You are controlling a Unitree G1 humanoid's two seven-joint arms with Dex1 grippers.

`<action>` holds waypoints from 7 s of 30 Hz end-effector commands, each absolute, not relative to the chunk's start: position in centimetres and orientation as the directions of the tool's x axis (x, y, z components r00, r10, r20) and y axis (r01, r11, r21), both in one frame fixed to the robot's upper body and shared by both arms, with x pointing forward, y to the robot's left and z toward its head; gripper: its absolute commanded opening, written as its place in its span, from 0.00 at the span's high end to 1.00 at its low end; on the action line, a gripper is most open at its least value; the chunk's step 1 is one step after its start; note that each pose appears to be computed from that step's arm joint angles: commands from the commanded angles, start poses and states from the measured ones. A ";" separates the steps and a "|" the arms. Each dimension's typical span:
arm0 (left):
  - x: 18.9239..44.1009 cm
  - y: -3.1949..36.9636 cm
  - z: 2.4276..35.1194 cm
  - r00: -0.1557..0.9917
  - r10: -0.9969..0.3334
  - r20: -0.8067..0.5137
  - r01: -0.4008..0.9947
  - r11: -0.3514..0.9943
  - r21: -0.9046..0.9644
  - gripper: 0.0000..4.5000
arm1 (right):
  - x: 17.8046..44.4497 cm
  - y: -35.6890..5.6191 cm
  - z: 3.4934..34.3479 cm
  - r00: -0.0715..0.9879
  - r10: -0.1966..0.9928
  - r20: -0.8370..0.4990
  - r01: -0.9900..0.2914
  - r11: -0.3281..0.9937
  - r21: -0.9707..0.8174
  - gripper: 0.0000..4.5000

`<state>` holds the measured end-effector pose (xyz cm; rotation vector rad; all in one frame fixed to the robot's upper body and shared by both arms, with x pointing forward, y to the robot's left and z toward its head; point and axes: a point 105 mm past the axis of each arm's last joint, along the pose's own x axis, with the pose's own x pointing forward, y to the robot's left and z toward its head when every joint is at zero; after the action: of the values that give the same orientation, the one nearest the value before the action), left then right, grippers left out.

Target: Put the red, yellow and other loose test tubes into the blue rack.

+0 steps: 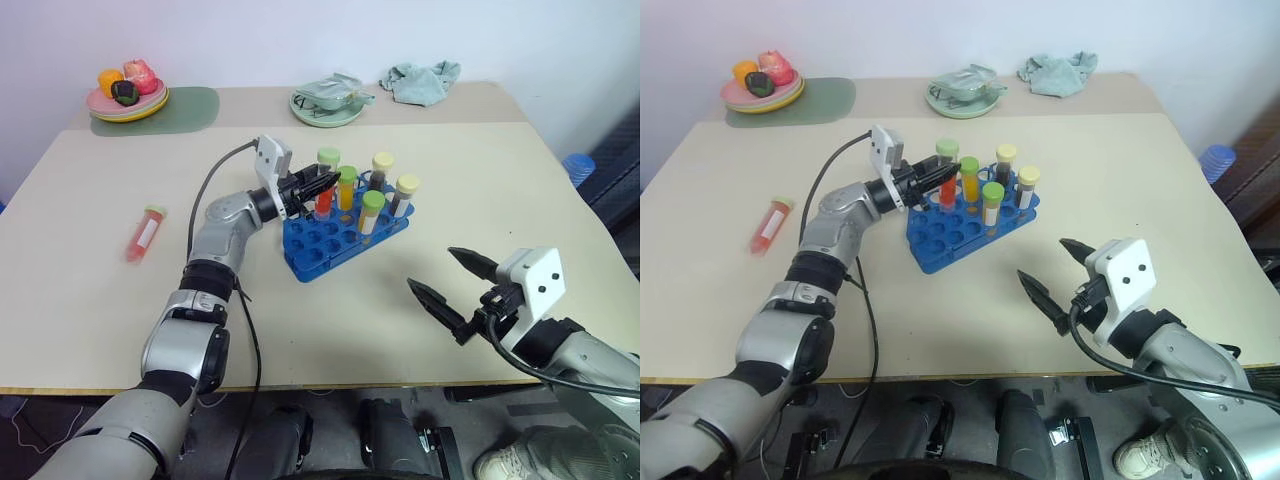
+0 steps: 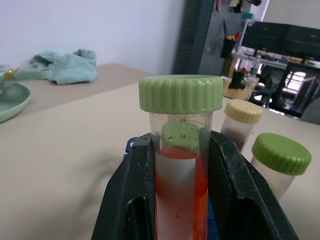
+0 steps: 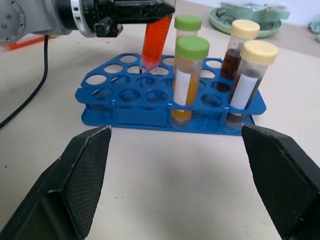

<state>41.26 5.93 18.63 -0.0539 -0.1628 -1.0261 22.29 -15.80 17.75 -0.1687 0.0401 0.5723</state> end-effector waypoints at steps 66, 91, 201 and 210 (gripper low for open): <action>41.7 12.9 25.2 0.696 -0.596 0.400 0.647 0.763 0.010 0.01 | 22.5 -16.4 18.7 0.802 0.589 -0.099 -0.597 0.783 -0.173 0.06; 39.4 34.1 20.2 0.636 0.239 -0.734 -0.071 0.965 0.253 0.01 | 24.3 -14.6 17.5 0.713 0.695 -0.093 -0.701 0.701 -0.134 0.06; 35.8 4.7 15.8 0.481 -0.848 0.222 0.842 0.517 0.150 0.68 | 20.4 -16.6 17.3 0.841 0.531 -0.108 -0.542 0.828 -0.146 0.06; 35.0 4.0 15.4 0.422 -0.876 0.235 0.875 0.461 0.148 0.68 | 20.4 -16.6 17.4 0.843 0.528 -0.104 -0.538 0.830 -0.146 0.06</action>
<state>35.29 4.36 15.81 0.0081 -0.3018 -1.0717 20.73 -17.13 16.12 -0.1406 0.1148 0.5486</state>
